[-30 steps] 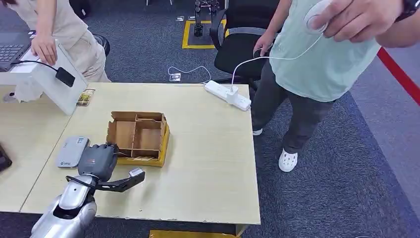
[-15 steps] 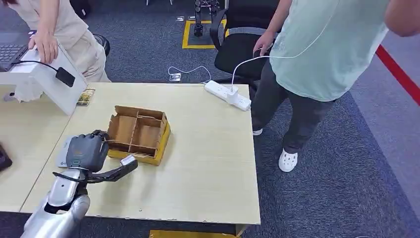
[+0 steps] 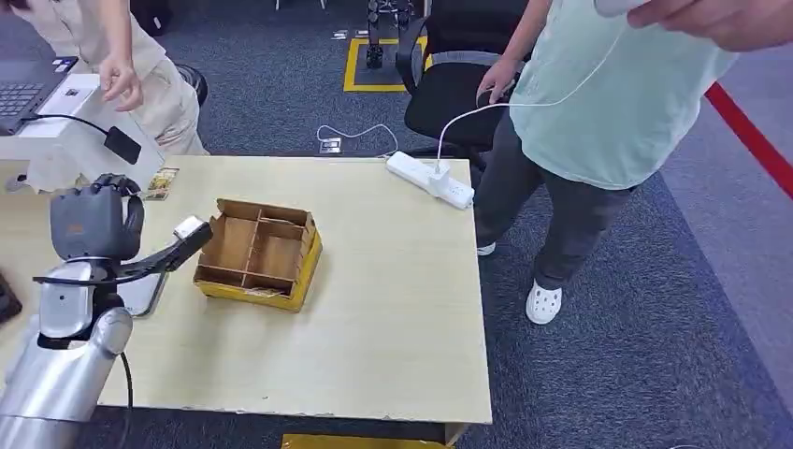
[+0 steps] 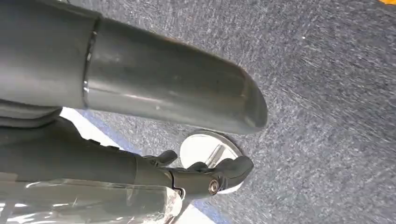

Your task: Pass the card to the sensor for recognition and then transmit it.

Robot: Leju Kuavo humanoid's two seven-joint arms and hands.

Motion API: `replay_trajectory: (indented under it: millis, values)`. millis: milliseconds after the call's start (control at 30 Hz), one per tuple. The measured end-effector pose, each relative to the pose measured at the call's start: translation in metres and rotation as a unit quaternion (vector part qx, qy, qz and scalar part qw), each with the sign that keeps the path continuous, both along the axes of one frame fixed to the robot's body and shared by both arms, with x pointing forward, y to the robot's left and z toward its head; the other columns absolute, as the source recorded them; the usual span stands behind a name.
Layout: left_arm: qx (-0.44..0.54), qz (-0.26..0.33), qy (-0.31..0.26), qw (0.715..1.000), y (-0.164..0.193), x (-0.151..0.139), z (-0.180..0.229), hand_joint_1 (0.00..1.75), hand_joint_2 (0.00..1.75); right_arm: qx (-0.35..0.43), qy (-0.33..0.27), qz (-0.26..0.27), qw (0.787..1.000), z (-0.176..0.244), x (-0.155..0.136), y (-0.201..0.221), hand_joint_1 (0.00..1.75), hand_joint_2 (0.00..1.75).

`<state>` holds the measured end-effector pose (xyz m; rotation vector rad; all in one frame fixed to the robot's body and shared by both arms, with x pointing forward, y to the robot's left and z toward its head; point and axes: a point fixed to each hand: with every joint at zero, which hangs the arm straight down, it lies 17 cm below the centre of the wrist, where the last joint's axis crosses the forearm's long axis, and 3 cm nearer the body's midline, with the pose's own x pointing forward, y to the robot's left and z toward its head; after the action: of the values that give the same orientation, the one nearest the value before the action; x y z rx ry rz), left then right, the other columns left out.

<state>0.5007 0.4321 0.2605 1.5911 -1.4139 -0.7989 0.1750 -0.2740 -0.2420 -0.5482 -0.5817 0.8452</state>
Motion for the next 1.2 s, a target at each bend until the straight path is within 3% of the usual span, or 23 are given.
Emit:
replay_trajectory:
  millis: [267,433,1167,1200]
  values:
    - [0.009,0.065,-0.046,0.997,0.037,0.013,0.019,1.75,1.75,0.003,-0.008,0.011,1.000,0.004,0.015,0.008,0.00,0.00]
    - [0.005,0.091,-0.043,0.995,0.055,0.023,0.016,1.75,1.75,0.004,-0.012,0.013,1.000,0.007,0.023,0.012,0.00,0.00]
    - [-0.008,0.117,-0.017,0.993,0.062,0.044,0.005,1.75,1.75,0.004,-0.014,0.015,1.000,0.008,0.027,0.014,0.00,0.00]
    - [-0.010,0.117,-0.016,0.993,0.061,0.045,0.003,1.64,1.75,0.004,-0.014,0.013,1.000,0.008,0.026,0.014,0.00,0.00]
